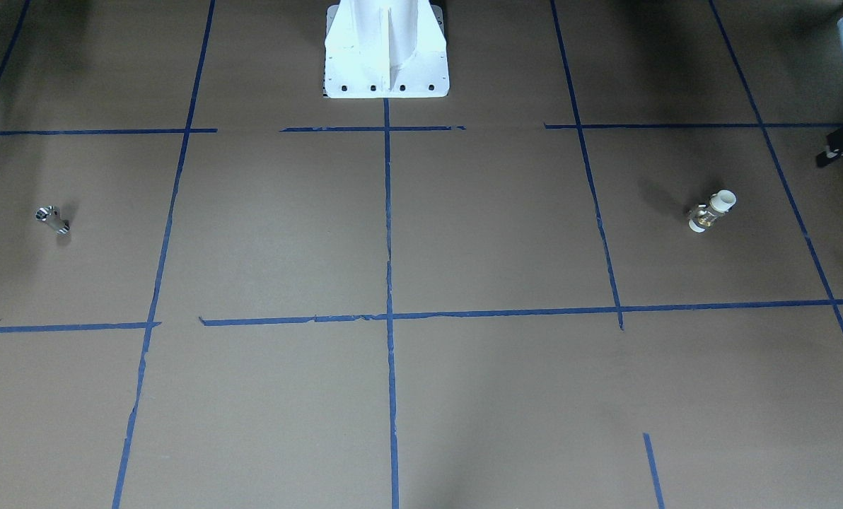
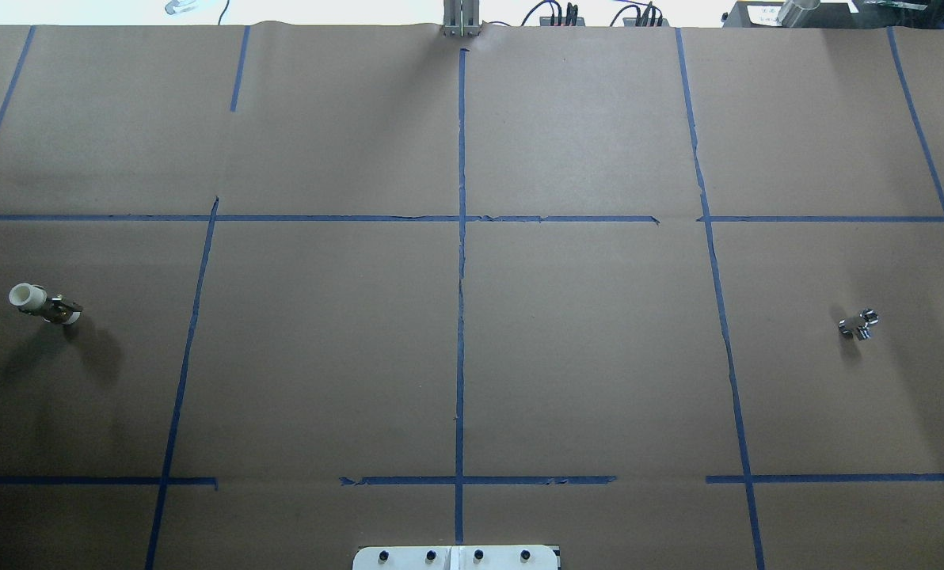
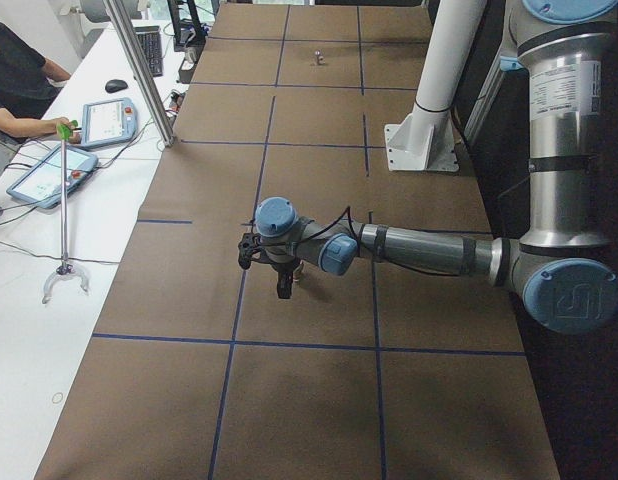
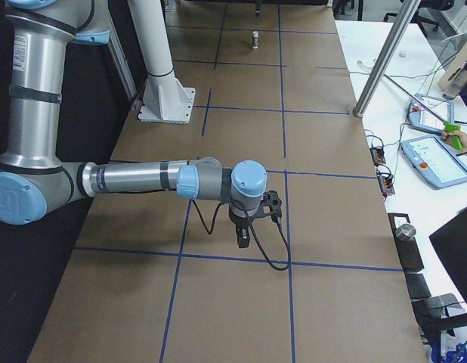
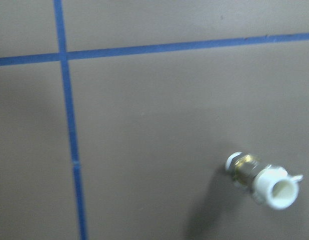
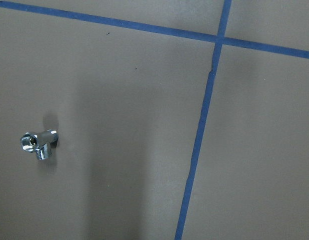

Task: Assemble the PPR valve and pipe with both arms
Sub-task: 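Move the left gripper down toward the white PPR pipe fitting, then grasp the white PPR pipe fitting with the left gripper and lift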

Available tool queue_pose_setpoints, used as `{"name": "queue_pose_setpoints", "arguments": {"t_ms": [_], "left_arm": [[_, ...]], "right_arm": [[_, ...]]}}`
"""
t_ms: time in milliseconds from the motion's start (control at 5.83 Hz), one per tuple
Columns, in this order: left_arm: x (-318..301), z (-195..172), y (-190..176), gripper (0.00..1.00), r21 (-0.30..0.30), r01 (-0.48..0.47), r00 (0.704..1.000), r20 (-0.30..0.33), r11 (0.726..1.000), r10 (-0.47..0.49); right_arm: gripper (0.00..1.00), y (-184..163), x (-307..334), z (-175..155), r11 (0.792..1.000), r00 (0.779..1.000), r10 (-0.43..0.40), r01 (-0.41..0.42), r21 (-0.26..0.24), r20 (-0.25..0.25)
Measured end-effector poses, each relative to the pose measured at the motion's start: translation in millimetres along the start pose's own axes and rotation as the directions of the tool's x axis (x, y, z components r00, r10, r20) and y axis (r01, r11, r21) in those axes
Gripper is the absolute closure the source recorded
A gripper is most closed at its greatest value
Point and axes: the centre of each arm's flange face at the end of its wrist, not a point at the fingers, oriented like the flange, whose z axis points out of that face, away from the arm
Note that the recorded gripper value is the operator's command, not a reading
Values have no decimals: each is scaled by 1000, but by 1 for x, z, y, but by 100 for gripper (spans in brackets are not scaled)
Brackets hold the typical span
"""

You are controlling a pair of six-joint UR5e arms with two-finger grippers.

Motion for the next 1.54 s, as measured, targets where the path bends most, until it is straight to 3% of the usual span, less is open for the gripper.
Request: {"name": "queue_pose_setpoints", "arguments": {"t_ms": [515,687,1030,1201,1545], "left_arm": [[60,52,6,0,55,71,997,39,996,-73],[65,60,7,10,52,68,996,48,996,-70],[66,66,9,15,46,62,996,54,997,-65],[65,66,9,25,45,62,996,55,997,-64],[64,65,11,89,45,62,996,55,997,-64]], "right_arm": [[0,0,0,1,1000,1000,-1,1,-2,1],[0,-1,-1,1,1000,1000,-3,3,-3,1],[0,-1,-2,2,1000,1000,-7,7,-3,2],[0,-1,-3,2,1000,1000,-9,9,-3,2],[0,-2,-4,1,1000,1000,-10,10,-3,2]]}}
